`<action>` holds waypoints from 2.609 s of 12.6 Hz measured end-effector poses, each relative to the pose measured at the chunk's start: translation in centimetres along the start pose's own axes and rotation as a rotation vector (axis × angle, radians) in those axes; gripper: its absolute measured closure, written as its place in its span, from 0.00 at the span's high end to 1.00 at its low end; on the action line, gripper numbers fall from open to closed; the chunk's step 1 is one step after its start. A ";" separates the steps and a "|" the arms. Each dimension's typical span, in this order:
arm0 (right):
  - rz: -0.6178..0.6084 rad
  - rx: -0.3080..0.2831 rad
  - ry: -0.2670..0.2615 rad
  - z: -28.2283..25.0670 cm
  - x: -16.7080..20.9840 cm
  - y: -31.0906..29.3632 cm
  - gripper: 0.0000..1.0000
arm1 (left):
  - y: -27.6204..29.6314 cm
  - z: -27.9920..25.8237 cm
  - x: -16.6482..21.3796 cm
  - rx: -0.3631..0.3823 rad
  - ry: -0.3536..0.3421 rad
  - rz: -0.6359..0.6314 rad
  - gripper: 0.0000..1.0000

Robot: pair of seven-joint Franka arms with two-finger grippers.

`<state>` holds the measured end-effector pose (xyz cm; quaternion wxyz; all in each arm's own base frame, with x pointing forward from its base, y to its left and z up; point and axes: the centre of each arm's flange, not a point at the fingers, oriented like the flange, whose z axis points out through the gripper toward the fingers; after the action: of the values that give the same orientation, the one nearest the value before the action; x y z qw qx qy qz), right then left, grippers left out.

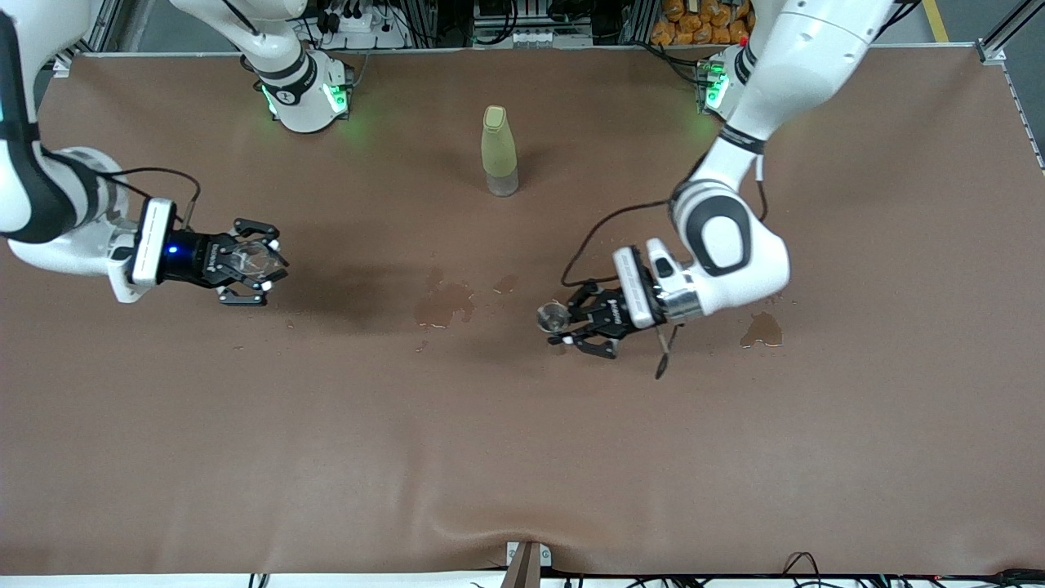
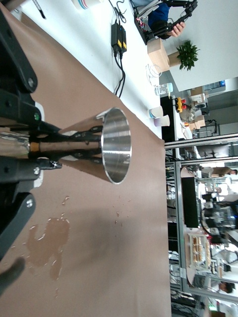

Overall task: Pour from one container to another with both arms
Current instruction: 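Carry the beaker back with the right gripper while the left gripper carries the jigger, then lower and release the beaker with the right gripper while the left gripper releases the jigger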

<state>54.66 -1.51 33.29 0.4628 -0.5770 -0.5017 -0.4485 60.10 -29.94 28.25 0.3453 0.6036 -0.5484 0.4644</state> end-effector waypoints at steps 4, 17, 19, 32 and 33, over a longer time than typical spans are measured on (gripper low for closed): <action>-0.126 0.041 -0.009 -4.1 -6.5 2.0 0.14 | -3.1 -7.5 -2.1 -0.020 0.028 0.012 0.21; -0.213 0.104 -0.063 -5.7 -19.7 3.7 0.14 | -4.9 -26.8 -16.1 -0.028 0.177 0.003 0.21; -0.202 0.110 -0.064 -5.6 -21.1 3.7 0.14 | -3.9 -27.7 -18.3 -0.018 0.192 -0.033 0.21; -0.176 0.063 -0.178 -6.2 -26.8 4.7 0.14 | 3.5 -32.4 -25.7 0.020 0.154 -0.114 0.21; -0.177 0.060 -0.185 -6.3 -26.9 4.8 0.14 | 3.9 -33.0 -26.5 0.029 0.146 -0.126 0.21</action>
<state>56.52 -12.39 7.55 0.3903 -0.5554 -0.6043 -0.4171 51.17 9.09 13.86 0.4041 0.6064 -0.4760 0.4924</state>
